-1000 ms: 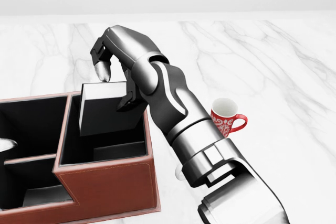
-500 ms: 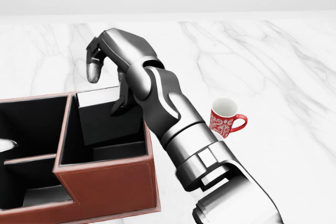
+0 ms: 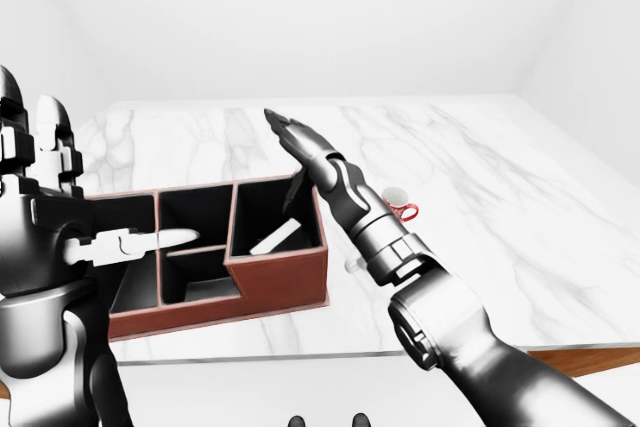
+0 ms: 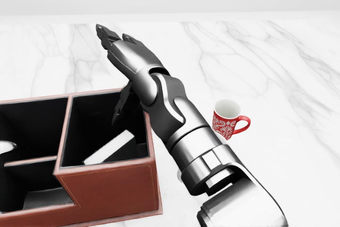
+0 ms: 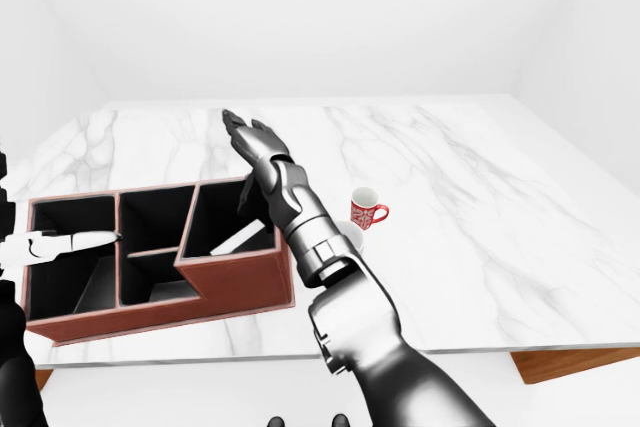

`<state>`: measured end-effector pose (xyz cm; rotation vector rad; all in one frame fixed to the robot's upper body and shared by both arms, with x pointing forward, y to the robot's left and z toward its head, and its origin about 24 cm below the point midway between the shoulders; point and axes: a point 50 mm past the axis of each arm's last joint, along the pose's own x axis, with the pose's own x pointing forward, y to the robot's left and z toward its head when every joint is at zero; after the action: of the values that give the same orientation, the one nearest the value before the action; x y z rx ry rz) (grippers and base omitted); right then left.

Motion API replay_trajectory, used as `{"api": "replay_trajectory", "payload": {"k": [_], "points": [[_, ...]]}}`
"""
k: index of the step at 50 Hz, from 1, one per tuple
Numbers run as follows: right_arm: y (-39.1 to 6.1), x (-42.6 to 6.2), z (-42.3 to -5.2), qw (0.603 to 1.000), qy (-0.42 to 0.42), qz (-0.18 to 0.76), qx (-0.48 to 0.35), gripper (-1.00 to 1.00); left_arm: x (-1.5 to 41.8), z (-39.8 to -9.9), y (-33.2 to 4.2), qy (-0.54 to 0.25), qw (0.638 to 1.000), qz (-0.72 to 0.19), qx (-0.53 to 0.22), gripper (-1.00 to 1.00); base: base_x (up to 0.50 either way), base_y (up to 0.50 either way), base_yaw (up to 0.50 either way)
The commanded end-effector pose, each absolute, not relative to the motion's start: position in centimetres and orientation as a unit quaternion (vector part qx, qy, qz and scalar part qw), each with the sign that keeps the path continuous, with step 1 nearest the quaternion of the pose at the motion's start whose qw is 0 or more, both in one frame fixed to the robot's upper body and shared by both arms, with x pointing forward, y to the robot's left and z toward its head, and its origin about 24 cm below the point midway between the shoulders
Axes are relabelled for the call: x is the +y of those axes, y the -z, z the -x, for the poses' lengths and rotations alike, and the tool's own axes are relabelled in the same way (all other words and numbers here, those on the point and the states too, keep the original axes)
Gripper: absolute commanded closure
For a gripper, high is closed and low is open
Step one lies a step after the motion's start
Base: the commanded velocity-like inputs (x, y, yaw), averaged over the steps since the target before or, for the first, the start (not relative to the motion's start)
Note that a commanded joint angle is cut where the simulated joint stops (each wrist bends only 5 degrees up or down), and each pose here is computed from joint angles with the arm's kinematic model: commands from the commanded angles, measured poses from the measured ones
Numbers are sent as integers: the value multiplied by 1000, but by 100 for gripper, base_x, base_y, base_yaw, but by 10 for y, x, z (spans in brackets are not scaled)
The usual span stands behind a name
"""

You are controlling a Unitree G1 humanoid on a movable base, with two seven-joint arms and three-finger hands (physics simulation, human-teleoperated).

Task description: Pick up the book and place it in the right compartment of the caddy.

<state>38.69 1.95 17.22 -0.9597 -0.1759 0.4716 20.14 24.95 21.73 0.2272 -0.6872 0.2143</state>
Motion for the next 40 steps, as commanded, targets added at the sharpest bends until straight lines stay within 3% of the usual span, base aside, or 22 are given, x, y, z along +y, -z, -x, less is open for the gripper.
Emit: {"api": "replay_trajectory", "payload": {"k": [1, 7, 23, 31, 40], "points": [[-229, 11, -396, 861, -201, 447, -136, -100, 250, -200, -224, -105, 924, -115, -350, -100, 0, 0, 0], [-274, -5, -404, 867, -170, 440, -161, -100, 249, -199, -239, -103, 911, -123, -379, -100, 0, 0, 0], [-368, -59, -406, 881, -80, 419, -206, -100, 245, -182, -337, -76, 811, -179, -552, -100, 0, 0, 0], [-418, -93, -394, 889, -27, 388, -241, -100, 236, -175, -398, -45, 757, -198, -621, -100, 0, 0, 0], [-471, -125, -369, 885, 18, 369, -284, -100, 225, -173, -455, -25, 725, -227, -650, -100, 0, 0, 0]]}}
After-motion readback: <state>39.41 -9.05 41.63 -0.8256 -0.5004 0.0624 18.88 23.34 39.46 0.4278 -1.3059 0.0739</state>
